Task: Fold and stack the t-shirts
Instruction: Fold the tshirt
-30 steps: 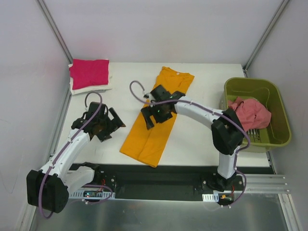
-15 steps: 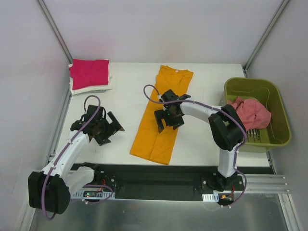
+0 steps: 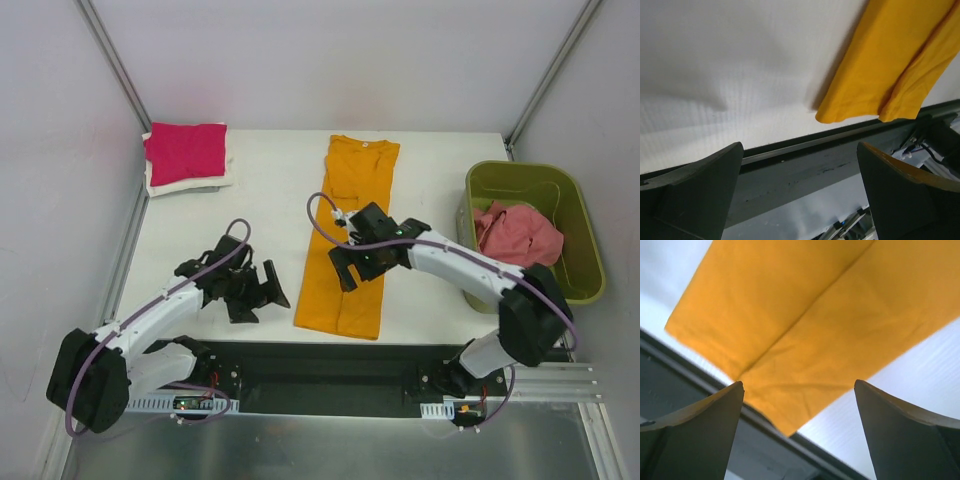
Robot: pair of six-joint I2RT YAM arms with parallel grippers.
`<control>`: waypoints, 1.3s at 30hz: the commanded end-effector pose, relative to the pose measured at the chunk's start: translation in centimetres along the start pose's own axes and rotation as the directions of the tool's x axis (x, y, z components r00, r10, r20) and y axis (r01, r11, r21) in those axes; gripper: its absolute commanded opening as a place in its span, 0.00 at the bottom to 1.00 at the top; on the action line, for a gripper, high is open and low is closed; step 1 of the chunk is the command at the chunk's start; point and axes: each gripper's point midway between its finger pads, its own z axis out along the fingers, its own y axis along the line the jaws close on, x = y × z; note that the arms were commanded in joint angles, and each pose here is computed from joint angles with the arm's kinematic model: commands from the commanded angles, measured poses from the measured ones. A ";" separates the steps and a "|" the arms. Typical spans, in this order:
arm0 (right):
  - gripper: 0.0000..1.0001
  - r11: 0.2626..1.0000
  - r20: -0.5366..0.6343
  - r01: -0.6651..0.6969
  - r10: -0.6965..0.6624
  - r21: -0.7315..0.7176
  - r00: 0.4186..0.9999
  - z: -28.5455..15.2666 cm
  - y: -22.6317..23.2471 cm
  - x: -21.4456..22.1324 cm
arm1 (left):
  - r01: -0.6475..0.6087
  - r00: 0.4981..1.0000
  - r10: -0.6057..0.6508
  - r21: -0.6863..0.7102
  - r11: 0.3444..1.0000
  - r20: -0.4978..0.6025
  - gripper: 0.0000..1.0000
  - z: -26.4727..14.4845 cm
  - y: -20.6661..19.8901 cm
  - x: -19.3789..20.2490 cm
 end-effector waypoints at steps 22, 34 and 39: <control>0.35 0.904 -0.189 -0.417 0.395 -0.098 0.899 1.6 2.7 13.5 | -0.061 0.980 0.049 -0.056 0.997 -0.193 0.09 6.9 -2.9 3.1; 0.00 0.879 -0.276 -0.433 0.374 -0.200 0.885 -0.1 6.7 16.4 | -0.044 0.972 0.048 0.022 0.999 -0.229 0.00 4.5 -2.1 6.5; 0.01 0.876 -0.272 -0.425 0.361 -0.230 0.892 -2.0 9.0 17.1 | -0.011 0.969 0.029 0.071 0.997 -0.246 0.00 2.6 -1.3 8.4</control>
